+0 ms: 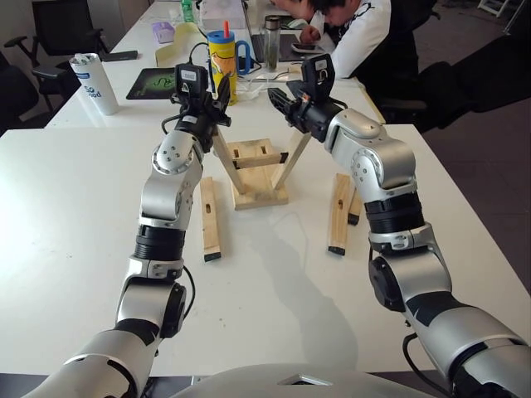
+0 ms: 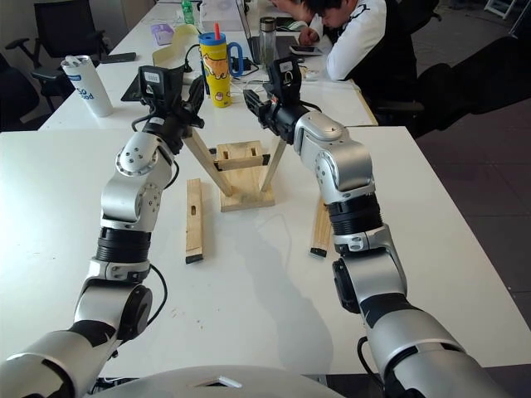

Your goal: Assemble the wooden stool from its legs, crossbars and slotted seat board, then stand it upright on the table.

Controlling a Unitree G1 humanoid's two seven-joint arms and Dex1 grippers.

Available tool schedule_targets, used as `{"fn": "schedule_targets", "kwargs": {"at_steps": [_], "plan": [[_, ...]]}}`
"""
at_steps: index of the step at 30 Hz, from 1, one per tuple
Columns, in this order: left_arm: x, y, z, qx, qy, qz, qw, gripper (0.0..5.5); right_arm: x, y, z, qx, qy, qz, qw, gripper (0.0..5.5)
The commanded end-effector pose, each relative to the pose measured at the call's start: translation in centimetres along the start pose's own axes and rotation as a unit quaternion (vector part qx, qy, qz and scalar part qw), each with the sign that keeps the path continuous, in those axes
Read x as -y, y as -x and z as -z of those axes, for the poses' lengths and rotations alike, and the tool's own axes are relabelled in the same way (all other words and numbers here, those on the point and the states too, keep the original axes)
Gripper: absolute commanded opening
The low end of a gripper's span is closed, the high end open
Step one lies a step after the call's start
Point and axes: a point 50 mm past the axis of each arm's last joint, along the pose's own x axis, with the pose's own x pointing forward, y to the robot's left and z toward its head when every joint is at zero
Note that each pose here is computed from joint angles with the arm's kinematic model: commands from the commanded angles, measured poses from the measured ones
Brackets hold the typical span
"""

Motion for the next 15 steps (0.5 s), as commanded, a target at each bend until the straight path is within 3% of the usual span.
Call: {"fn": "schedule_targets", "kwargs": {"at_steps": [1,6,8,10,15], "plan": [[-1.0,3.2,7.2,-0.134,0.034,-0.049,0.989,2.09,0.0,0.3,4.7,-0.067,-0.070,0.007,0.995,2.28],[-2.6,1.8,1.7,-0.036,0.001,-0.089,0.995,2.09,-0.2,0.5,1.3,0.045,-0.127,-0.015,0.991,2.28],[-3.3,2.0,-0.3,-0.004,-0.003,-0.106,0.994,2.09,0.1,0.9,-1.5,0.129,-0.157,-0.016,0.979,2.28],[-3.7,2.2,-1.2,0.006,-0.005,-0.117,0.993,2.09,0.6,1.5,-3.6,0.195,-0.182,-0.016,0.964,2.28],[-4.6,3.1,-1.7,0.011,-0.013,-0.145,0.989,2.09,2.2,1.8,-5.5,0.234,-0.208,0.003,0.950,2.28]]}}
